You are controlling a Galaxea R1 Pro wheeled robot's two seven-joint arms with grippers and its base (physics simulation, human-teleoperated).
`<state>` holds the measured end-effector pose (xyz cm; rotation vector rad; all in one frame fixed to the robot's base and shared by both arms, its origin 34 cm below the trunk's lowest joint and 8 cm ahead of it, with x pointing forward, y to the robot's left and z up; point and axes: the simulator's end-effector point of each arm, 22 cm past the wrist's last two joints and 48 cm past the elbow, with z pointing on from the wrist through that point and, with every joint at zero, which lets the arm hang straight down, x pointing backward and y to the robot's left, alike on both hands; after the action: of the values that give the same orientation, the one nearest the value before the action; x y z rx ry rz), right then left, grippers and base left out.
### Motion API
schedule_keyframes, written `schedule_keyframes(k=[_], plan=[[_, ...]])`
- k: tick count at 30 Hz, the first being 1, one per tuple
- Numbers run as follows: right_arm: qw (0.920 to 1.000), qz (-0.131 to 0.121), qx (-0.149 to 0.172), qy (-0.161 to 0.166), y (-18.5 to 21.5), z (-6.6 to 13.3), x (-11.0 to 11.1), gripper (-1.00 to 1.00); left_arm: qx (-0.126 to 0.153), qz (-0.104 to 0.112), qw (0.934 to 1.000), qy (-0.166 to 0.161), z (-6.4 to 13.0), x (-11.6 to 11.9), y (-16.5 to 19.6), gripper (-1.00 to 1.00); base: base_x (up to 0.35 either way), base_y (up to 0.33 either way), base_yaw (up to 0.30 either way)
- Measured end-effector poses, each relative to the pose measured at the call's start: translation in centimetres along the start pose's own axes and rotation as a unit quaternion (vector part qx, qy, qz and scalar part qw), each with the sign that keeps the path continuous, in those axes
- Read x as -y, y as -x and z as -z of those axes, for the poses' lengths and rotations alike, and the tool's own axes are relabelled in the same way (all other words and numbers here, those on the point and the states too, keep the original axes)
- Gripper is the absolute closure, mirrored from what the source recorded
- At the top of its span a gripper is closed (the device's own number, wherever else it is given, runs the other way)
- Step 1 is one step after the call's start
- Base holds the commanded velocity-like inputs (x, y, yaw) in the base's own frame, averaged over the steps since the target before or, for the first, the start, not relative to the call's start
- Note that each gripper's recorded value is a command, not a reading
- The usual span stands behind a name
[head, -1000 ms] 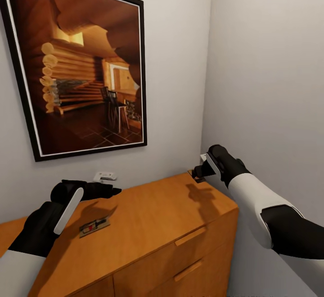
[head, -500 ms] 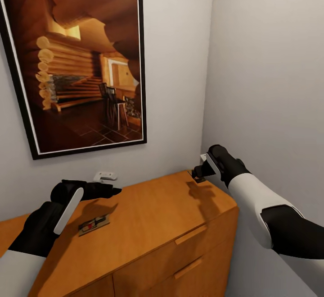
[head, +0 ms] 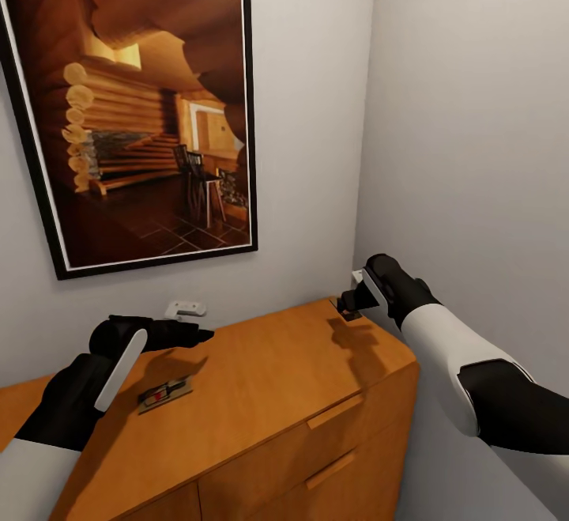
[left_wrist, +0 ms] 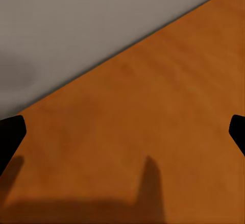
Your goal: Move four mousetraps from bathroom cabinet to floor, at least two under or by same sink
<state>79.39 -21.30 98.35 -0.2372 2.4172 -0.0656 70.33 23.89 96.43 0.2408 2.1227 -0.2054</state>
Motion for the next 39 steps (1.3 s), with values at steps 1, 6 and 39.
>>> schedule_keyframes(k=[1, 6, 39], plan=[[1.0000, 0.000, 0.000, 0.000, 0.0, 0.0, 0.0, 1.00, 0.000, 0.000, 1.0000, 0.000, 0.0, 0.0, 0.0, -1.00, 0.000, 0.000, 0.000], [1.0000, 0.000, 0.000, 0.000, 0.0, 0.0, 0.0, 1.00, 0.000, 0.000, 1.0000, 0.000, 0.0, 0.0, 0.0, -1.00, 0.000, 0.000, 0.000], [1.0000, 0.000, -0.008, -0.001, 2.7, 2.3, 0.6, 1.00, -0.007, 0.002, 1.0000, -0.001, 1.5, 0.1, 3.4, -1.00, 0.000, 0.000, 0.000]])
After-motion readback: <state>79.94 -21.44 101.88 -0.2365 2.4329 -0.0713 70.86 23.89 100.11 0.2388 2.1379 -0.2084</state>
